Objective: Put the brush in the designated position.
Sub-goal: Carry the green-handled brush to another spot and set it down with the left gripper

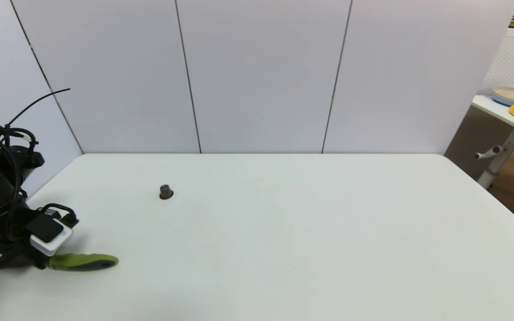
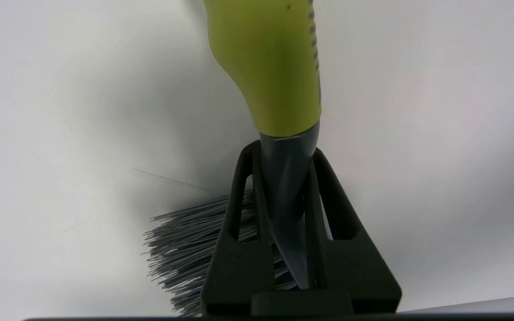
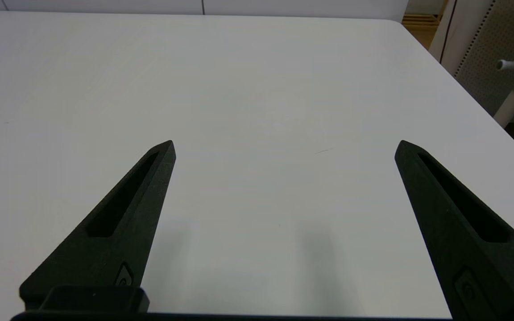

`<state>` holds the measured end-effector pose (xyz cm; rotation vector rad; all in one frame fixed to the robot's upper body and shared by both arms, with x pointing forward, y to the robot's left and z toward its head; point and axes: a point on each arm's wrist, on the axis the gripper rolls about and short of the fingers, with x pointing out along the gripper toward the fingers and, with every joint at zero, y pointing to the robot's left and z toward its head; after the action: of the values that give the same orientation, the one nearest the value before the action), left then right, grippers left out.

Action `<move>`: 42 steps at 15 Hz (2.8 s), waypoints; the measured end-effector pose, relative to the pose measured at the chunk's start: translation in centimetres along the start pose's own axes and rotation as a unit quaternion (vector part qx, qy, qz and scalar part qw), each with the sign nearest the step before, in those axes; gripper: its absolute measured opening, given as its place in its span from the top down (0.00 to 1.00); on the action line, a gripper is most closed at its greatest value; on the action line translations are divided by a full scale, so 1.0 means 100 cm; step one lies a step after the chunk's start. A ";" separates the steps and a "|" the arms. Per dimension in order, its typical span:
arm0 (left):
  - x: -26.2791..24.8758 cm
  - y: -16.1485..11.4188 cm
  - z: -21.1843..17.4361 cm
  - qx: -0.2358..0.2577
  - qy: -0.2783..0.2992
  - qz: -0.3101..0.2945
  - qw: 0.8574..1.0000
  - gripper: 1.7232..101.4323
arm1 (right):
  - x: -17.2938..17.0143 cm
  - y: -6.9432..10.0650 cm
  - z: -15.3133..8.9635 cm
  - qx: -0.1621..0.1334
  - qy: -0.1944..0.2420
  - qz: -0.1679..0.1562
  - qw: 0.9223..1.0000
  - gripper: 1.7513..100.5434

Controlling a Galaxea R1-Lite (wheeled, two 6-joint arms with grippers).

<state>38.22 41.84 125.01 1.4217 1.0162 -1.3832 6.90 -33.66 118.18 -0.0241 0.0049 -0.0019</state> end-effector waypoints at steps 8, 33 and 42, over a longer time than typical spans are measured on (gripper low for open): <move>-0.061 0.000 0.047 0.005 0.009 0.022 1.000 0.87 | 0.000 0.000 0.000 0.000 0.000 0.000 1.000 0.03; -0.052 0.053 0.022 0.365 -0.036 0.182 0.912 0.87 | 0.000 0.000 0.000 0.000 0.000 0.000 1.000 0.03; -0.053 0.044 0.034 0.371 -0.050 0.162 0.913 0.87 | 0.000 0.000 0.000 0.000 0.000 0.000 1.000 0.03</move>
<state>41.30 37.46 130.60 1.9242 0.1376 -1.6386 6.90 -33.66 118.18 -0.0245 0.0049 -0.0019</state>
